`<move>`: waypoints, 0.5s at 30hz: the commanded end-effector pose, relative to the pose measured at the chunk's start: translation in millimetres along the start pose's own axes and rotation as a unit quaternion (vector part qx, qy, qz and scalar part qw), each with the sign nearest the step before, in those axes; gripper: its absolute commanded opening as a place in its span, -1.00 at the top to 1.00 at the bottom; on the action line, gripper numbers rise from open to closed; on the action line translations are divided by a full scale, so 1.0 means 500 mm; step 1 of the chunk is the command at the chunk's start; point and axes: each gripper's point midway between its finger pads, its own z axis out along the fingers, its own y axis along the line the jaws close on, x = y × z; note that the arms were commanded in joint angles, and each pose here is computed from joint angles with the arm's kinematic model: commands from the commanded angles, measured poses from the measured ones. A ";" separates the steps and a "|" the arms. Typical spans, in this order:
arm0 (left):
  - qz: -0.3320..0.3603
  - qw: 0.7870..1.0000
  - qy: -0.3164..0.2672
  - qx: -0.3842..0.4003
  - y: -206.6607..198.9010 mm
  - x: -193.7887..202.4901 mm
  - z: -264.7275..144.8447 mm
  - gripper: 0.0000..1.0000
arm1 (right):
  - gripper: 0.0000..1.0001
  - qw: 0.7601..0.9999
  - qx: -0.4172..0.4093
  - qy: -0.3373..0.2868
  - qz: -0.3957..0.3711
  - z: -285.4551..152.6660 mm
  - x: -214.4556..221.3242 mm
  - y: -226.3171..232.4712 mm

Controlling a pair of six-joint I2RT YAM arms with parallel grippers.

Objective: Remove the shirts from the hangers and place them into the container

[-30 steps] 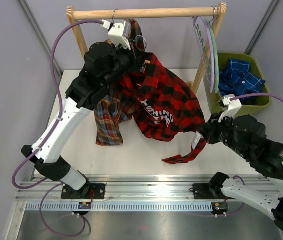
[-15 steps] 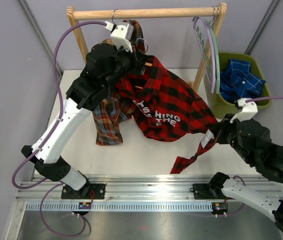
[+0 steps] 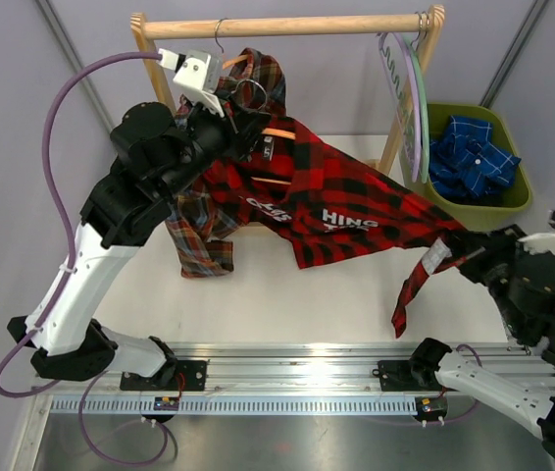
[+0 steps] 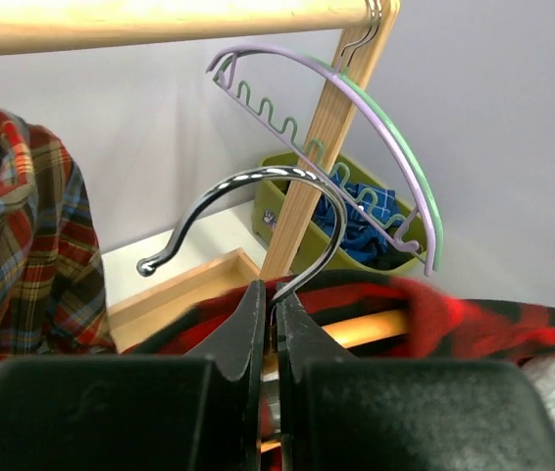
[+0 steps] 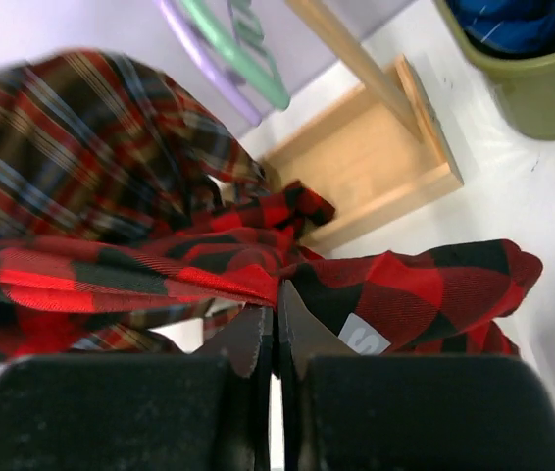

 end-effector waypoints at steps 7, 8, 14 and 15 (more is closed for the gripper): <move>-0.027 0.986 -0.139 -0.084 0.065 -0.175 -0.127 1.00 | 1.00 0.974 0.177 -0.101 -0.101 -0.099 -0.113 -0.220; -0.035 0.988 -0.126 -0.079 0.061 -0.161 -0.133 1.00 | 1.00 0.974 0.174 -0.107 -0.099 -0.100 -0.119 -0.218; -0.058 0.979 -0.172 -0.093 0.079 -0.173 -0.226 1.00 | 1.00 0.972 0.179 -0.123 -0.091 -0.115 -0.128 -0.242; -0.059 0.977 -0.177 -0.104 0.087 -0.178 -0.236 1.00 | 1.00 0.970 0.184 -0.130 -0.088 -0.120 -0.133 -0.248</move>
